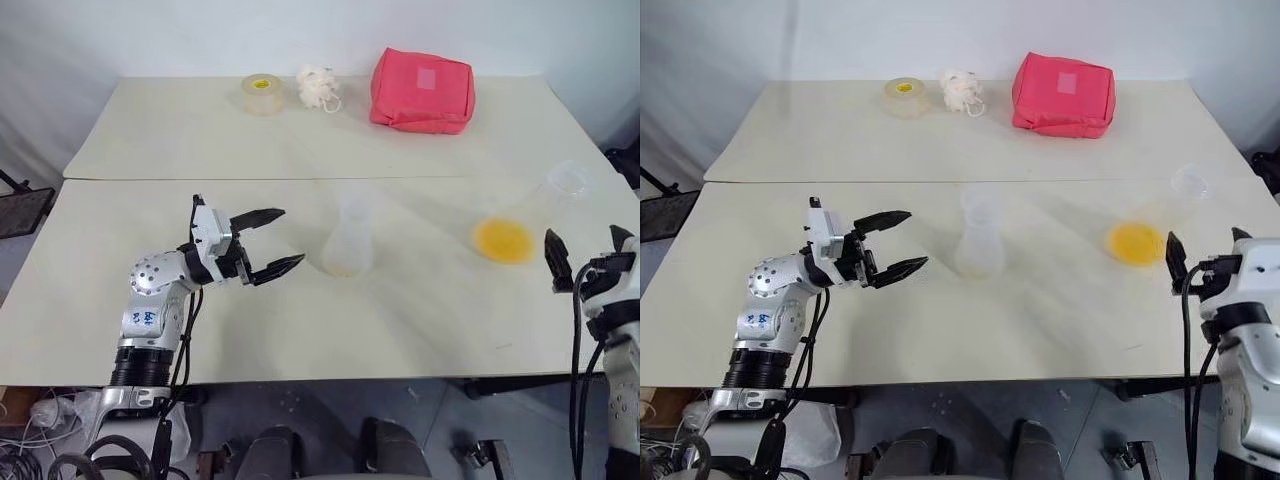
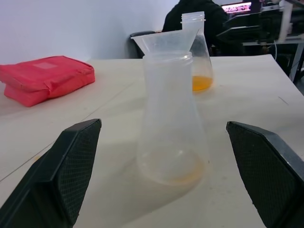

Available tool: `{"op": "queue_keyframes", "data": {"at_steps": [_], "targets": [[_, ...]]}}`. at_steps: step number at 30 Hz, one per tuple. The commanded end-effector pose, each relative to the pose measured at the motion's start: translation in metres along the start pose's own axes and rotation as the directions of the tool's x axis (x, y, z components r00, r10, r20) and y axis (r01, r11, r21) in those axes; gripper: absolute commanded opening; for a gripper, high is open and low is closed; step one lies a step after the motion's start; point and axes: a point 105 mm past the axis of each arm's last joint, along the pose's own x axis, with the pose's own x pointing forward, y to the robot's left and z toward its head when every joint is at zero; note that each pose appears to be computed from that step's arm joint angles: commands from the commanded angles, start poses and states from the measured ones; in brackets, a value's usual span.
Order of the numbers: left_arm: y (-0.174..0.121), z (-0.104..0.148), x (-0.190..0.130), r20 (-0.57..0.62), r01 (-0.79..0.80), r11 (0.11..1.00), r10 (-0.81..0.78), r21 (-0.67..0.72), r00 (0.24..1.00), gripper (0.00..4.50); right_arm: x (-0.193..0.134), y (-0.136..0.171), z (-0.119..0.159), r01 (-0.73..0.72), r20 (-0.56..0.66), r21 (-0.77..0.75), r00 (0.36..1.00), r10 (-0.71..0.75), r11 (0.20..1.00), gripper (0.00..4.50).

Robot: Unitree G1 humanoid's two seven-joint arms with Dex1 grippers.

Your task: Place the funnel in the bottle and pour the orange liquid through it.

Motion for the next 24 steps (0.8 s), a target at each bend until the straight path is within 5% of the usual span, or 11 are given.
{"op": "queue_keyframes", "data": {"at_steps": [1,14,21,24], "targets": [[0.001,0.016,-0.005,0.029,-0.026,0.999,0.024,0.045,0.999,4.48,0.012,0.002,0.015,-0.045,0.07,-0.011,0.997,0.045,0.999,4.5],[-0.003,0.023,-0.005,0.029,-0.054,0.997,0.052,0.05,0.998,4.48,0.059,0.011,0.007,-0.042,0.121,0.024,0.992,0.038,0.999,4.5],[0.0,0.027,-0.006,0.033,-0.059,0.997,0.057,0.058,0.998,4.5,0.066,0.02,0.017,-0.041,0.17,0.067,0.985,0.029,0.997,2.57],[0.001,0.027,-0.008,0.035,-0.054,0.997,0.052,0.054,0.998,4.5,0.06,0.028,0.034,-0.065,0.223,0.07,0.974,0.047,0.995,2.45]]}}
